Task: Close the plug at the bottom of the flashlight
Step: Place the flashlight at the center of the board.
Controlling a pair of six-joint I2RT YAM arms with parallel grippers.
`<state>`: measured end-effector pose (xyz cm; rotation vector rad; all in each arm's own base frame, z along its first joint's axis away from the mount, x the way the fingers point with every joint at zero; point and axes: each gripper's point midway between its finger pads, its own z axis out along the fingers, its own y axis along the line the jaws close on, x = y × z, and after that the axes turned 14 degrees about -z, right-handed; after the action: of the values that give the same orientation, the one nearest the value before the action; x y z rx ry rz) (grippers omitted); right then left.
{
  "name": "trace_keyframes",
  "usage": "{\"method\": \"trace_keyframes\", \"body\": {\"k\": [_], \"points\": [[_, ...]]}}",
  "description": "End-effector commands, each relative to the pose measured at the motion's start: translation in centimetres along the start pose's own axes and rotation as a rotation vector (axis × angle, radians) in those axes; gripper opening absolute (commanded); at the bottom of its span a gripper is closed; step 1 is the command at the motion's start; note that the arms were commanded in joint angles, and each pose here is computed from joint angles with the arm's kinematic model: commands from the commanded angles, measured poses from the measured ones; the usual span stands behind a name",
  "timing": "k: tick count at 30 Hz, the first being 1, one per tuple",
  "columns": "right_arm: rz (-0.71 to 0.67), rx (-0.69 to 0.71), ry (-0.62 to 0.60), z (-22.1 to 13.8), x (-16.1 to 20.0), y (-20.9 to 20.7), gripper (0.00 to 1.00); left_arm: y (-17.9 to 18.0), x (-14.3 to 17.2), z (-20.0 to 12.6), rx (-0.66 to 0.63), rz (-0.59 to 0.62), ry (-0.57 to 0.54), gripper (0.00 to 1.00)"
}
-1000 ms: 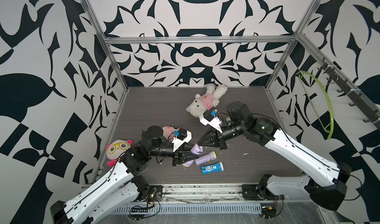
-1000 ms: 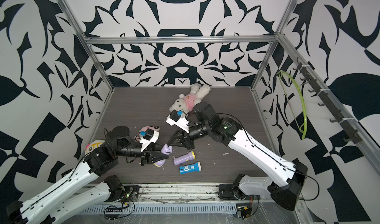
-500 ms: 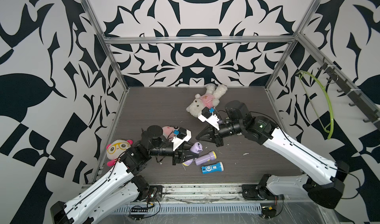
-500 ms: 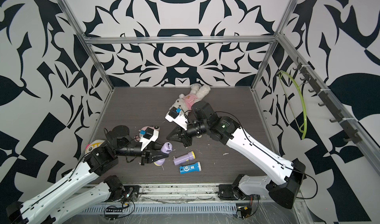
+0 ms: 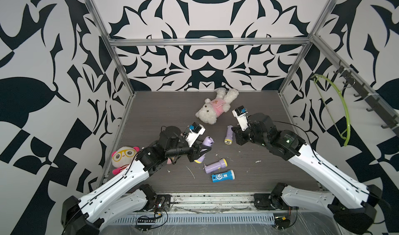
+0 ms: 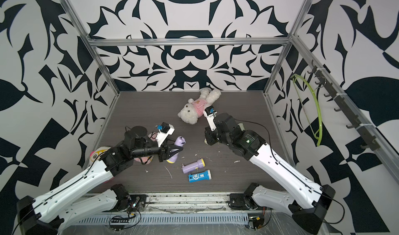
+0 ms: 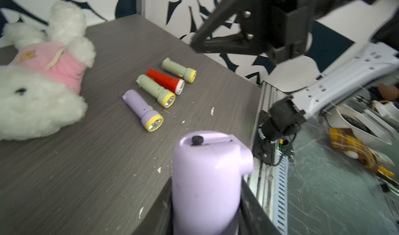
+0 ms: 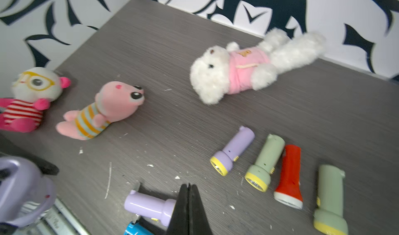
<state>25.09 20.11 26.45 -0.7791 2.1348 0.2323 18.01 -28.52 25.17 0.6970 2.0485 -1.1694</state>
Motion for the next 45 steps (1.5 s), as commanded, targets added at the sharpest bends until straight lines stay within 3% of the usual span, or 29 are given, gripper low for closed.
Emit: {"method": "trace_keyframes", "body": {"k": [1,12,28,45], "points": [[0.074,0.155,0.075,-0.6,2.9,-2.7,0.00,1.8,-2.6,0.8,-0.118,-0.113,-0.059,0.22],[0.145,0.272,0.163,-2.0,8.4,-4.8,0.00,7.9,-2.1,7.1,-0.352,-0.309,0.063,0.22],[0.165,0.312,0.180,-3.0,10.2,-5.5,0.04,11.5,2.1,15.0,-0.403,-0.481,0.239,0.24],[0.194,0.323,0.216,-3.0,12.3,-5.5,0.07,15.1,3.5,20.9,-0.464,-0.513,0.326,0.24]]}}
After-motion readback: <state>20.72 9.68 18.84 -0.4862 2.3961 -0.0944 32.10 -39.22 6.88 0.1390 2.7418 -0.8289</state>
